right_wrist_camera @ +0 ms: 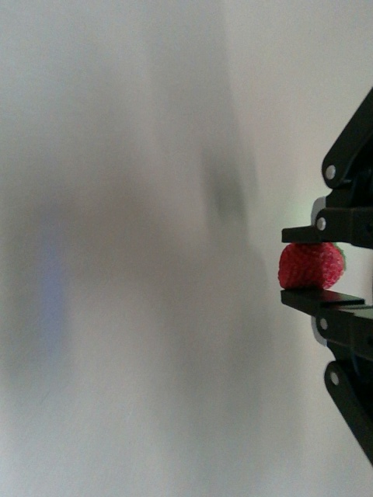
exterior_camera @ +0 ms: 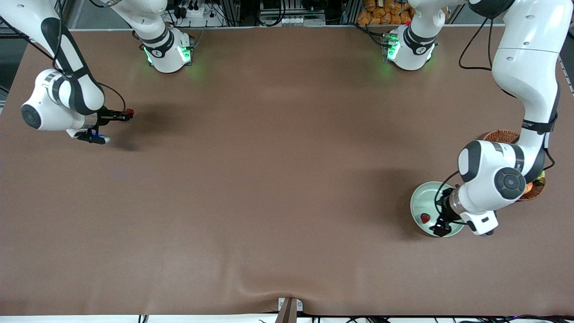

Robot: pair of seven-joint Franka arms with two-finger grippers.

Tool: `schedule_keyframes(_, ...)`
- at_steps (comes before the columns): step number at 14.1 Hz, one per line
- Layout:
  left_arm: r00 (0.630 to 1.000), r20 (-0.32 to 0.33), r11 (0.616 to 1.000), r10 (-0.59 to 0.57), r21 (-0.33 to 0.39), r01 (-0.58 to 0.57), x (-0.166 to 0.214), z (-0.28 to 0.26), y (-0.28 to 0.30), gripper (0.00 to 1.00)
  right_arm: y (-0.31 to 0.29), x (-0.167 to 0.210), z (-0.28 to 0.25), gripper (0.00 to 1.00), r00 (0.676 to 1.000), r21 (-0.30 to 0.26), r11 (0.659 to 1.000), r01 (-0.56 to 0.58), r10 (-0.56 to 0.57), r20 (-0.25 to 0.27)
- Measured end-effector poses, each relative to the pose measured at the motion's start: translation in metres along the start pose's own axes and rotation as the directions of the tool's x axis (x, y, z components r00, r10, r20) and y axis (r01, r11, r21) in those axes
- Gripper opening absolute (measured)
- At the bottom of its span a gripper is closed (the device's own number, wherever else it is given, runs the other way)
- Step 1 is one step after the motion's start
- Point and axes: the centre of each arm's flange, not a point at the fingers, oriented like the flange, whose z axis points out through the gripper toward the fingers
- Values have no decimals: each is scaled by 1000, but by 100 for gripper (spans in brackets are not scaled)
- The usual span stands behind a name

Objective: Collect all strawberries into plate

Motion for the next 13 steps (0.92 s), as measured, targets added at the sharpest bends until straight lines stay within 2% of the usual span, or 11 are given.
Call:
schedule_keyframes(3, 999, 31, 999, 45, -10, -45, -43, -9, 6, 100, -49, 19, -53, 28, 999, -38, 999, -34, 32, -35)
schedule_keyframes(4, 998, 41, 999, 49, -15, -49, -56, -13, 8, 100, -71, 22, -67, 28, 998, -26, 998, -53, 52, -42)
schedule_keyframes(6, 997, 64, 999, 50, -25, -48, -84, -19, 14, 100, -111, 27, -91, 28, 995, 8, 996, -85, 85, -53)
schedule_keyframes(9, 994, 89, 997, 68, -33, -66, -128, -23, 22, 100, -165, 39, -111, 28, 986, 94, 984, -149, 155, -58)
schedule_keyframes(13, 988, 96, 993, 118, -31, -115, -174, -22, 26, 100, -262, 53, -110, 28, 960, 185, 944, -271, 279, -15)
